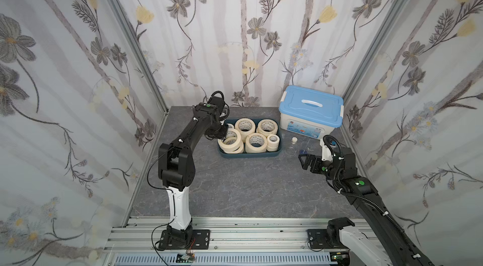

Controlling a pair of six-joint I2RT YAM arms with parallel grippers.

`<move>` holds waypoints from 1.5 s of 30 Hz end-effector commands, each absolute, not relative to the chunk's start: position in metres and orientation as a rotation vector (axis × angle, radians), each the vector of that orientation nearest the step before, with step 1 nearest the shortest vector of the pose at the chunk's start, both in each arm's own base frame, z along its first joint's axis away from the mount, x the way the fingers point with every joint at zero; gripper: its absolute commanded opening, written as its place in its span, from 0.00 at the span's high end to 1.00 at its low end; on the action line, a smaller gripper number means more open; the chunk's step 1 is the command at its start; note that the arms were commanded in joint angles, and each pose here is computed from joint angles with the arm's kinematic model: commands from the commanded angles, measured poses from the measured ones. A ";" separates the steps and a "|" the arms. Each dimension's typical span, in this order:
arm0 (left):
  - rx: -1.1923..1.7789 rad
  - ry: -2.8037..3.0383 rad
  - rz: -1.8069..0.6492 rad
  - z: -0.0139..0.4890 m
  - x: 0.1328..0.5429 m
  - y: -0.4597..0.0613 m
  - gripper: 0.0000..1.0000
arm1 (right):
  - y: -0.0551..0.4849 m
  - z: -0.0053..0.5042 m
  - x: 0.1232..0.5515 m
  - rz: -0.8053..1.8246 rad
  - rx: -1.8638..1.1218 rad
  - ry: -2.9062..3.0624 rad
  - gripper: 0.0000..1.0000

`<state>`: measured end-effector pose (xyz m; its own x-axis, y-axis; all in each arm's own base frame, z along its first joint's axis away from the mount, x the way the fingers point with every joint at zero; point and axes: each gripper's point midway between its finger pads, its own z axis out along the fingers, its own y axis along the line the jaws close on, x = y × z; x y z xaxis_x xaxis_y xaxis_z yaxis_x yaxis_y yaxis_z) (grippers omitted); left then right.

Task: Take out the art tape in the storage box
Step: Pick up the art tape from the storage box, then place the art tape at the center of the board.

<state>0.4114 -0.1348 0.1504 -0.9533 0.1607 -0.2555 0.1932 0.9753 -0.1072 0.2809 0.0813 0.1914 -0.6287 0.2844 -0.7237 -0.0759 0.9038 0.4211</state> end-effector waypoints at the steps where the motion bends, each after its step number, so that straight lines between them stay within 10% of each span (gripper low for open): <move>1: 0.045 2.852 -0.224 0.163 0.399 -0.118 0.85 | 0.083 0.201 0.283 0.540 0.139 2.159 0.00; 18: -0.723 2.759 0.053 0.128 0.308 0.021 0.93 | 0.086 0.198 0.283 0.559 0.137 2.195 0.00; 45: -1.001 2.829 0.035 0.035 0.301 0.043 0.96 | 0.083 0.187 0.277 0.534 0.135 2.223 0.00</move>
